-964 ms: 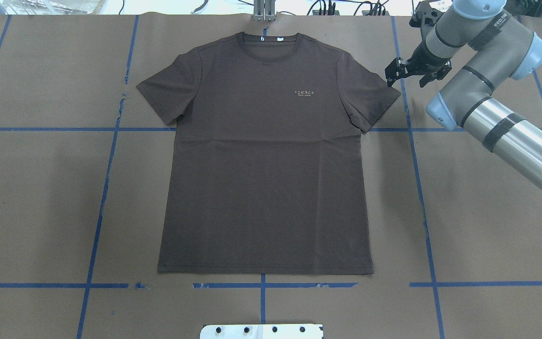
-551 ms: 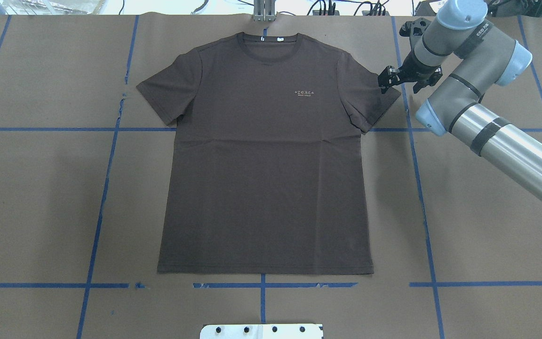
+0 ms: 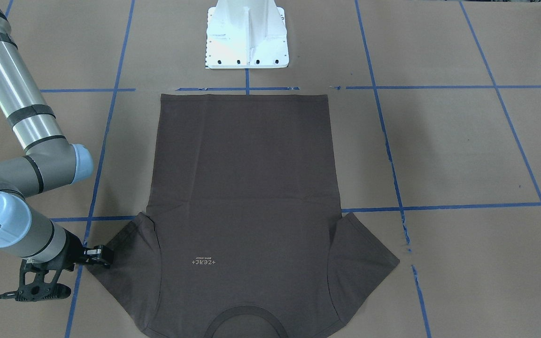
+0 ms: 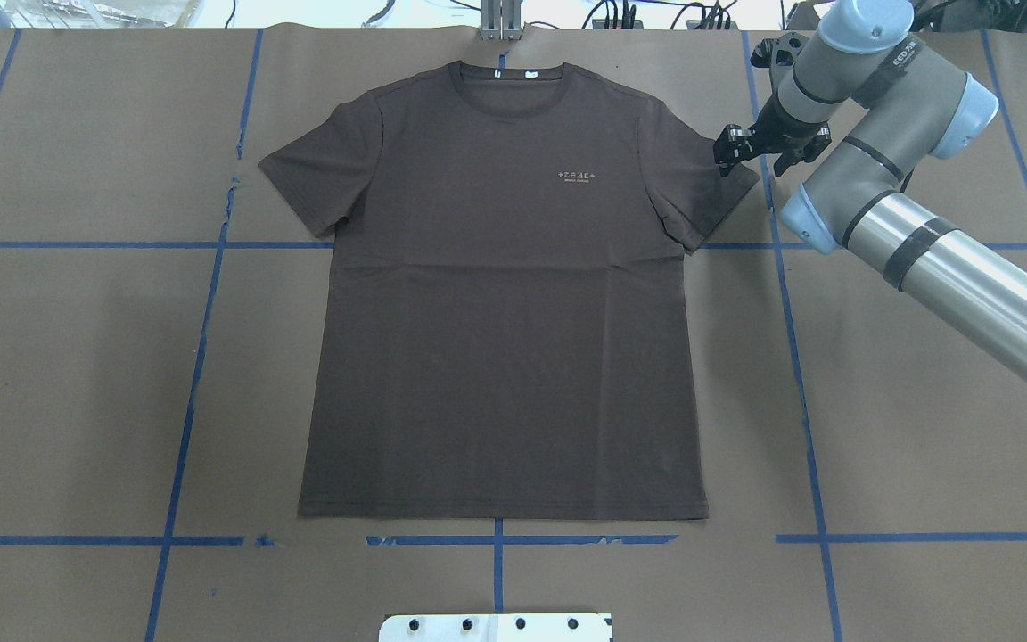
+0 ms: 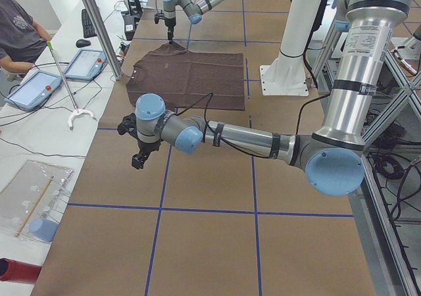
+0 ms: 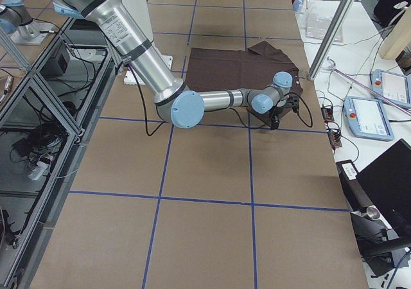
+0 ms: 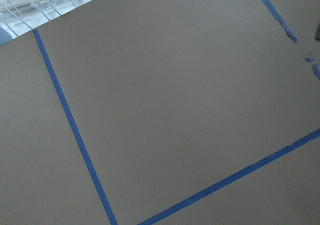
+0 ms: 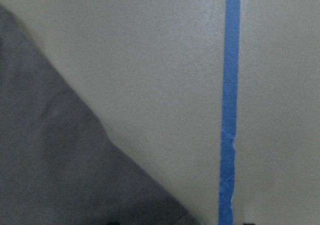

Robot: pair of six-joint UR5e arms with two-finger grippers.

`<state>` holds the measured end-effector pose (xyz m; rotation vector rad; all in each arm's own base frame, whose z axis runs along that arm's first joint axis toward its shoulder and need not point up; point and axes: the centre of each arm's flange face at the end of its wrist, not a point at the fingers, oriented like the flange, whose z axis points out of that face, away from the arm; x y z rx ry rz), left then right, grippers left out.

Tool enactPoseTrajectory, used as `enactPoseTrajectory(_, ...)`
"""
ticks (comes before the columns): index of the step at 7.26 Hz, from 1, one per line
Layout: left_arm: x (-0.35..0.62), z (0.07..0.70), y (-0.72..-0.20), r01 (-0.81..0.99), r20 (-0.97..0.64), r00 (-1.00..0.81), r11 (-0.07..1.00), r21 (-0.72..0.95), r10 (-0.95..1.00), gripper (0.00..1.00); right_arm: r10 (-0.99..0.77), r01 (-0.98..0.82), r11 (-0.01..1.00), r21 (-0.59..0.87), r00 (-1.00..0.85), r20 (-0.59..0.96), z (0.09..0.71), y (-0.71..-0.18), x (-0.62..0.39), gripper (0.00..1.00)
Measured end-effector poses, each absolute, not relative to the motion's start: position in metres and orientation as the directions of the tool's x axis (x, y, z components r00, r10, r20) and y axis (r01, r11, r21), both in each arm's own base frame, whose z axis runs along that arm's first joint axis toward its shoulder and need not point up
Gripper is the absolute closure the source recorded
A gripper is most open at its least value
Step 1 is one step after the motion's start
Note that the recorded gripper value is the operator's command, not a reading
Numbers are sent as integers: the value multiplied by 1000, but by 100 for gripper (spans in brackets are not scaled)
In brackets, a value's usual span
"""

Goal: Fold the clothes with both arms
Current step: 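Lower the right gripper and pinch the sleeve edge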

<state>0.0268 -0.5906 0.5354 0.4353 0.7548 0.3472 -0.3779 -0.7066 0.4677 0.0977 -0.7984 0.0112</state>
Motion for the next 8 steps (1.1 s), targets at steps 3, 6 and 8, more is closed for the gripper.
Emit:
enactPoseTrajectory(3, 27, 535, -591, -146, -579, 679, 856, 496, 451, 0, -27, -46, 996, 82, 698, 716, 468, -707, -378, 72)
enactPoseTrajectory(6, 27, 535, -591, -146, -579, 680, 857, 495, 450, 0, -30, -46, 995, 86, 695, 718, 464, -708, -379, 100)
enactPoseTrajectory(8, 27, 534, -591, -145, -579, 680, 857, 495, 450, 0, -31, -46, 995, 88, 695, 719, 463, -708, -379, 17)
